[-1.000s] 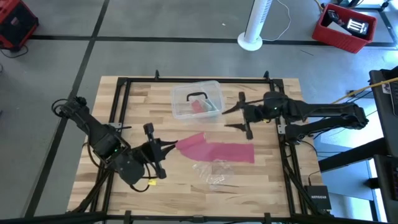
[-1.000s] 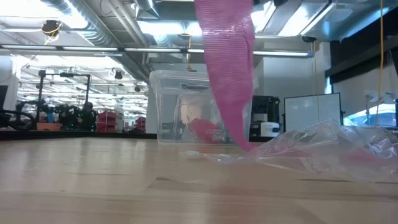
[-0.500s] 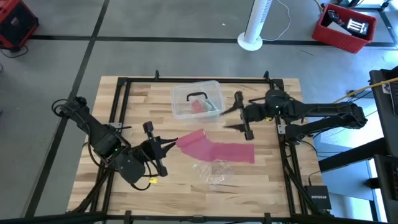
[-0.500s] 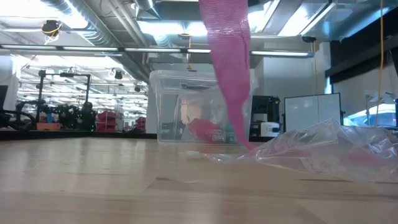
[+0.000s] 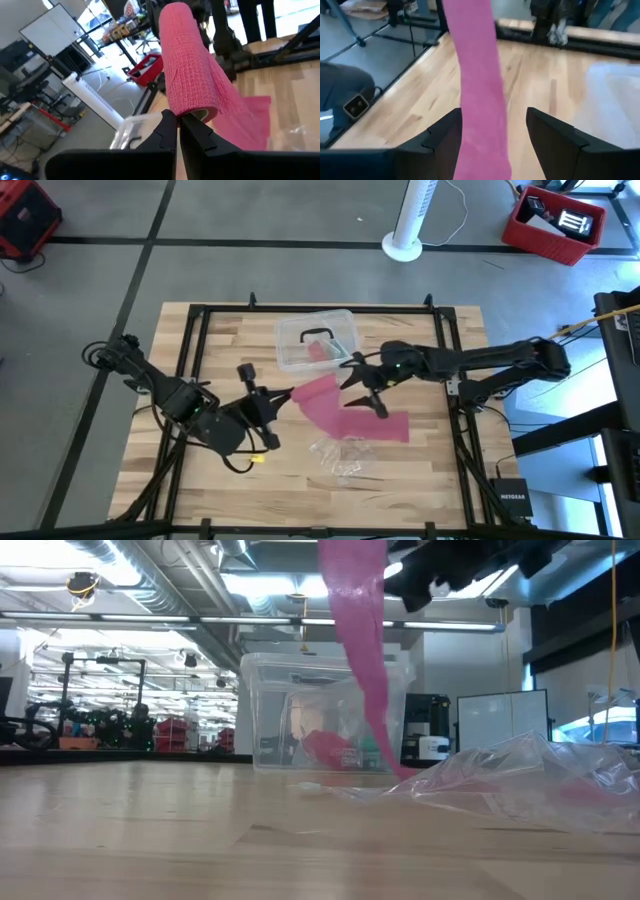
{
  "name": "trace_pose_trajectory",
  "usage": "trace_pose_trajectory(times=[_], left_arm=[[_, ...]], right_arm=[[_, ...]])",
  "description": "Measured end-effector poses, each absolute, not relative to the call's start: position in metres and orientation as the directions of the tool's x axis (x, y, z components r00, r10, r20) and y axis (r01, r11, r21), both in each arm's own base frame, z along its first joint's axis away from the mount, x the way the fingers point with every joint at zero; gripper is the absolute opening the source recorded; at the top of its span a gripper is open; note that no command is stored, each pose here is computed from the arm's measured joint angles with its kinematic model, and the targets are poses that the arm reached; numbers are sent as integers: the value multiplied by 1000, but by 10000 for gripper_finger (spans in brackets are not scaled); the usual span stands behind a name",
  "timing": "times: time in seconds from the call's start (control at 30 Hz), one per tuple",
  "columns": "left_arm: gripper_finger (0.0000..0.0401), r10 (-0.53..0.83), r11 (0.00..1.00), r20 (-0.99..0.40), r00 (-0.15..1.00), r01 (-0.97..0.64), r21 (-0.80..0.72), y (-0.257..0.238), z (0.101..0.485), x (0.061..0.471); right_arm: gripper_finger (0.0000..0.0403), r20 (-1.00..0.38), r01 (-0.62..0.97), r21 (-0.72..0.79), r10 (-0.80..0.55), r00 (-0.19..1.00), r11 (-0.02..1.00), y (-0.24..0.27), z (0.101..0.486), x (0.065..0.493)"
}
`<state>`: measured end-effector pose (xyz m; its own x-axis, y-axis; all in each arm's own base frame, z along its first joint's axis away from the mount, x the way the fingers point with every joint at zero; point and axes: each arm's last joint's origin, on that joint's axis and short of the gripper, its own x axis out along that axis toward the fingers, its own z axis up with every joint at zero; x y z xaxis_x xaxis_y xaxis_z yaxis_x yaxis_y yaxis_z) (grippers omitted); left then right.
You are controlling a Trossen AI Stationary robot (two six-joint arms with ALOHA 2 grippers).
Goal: Roll bandage
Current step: Roll the pink bandage
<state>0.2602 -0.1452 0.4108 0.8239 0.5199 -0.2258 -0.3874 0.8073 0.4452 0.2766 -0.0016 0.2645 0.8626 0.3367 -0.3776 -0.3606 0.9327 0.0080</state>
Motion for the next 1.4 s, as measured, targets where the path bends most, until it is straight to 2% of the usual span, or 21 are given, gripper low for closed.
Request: trace_pose_trajectory(times=[0.17,0.37,0.63,0.73,0.87,1.07,1.4], left_arm=[[0,526,801,-217,822,-392,453,-145,412,261],[0,601,737,-173,780,-458,497,-143,413,259],[0,626,715,-159,763,-482,506,-142,414,259],[0,631,711,-156,760,-487,507,-141,414,259],[0,637,711,-156,755,-498,497,-139,414,260],[0,638,714,-155,754,-503,488,-139,414,260],[0,689,681,-155,708,-557,475,-131,409,261]], right_arm=[[224,-332,-417,7,395,856,909,-1,257,290],[219,-314,-482,0,457,832,876,1,252,295],[143,-325,-474,0,448,833,881,2,250,297],[127,-330,-437,10,415,848,899,1,248,299],[109,-300,-459,7,440,846,888,3,250,300],[11,-297,-574,-19,543,785,819,30,256,292],[7,-255,-551,-116,511,821,826,68,296,249]])
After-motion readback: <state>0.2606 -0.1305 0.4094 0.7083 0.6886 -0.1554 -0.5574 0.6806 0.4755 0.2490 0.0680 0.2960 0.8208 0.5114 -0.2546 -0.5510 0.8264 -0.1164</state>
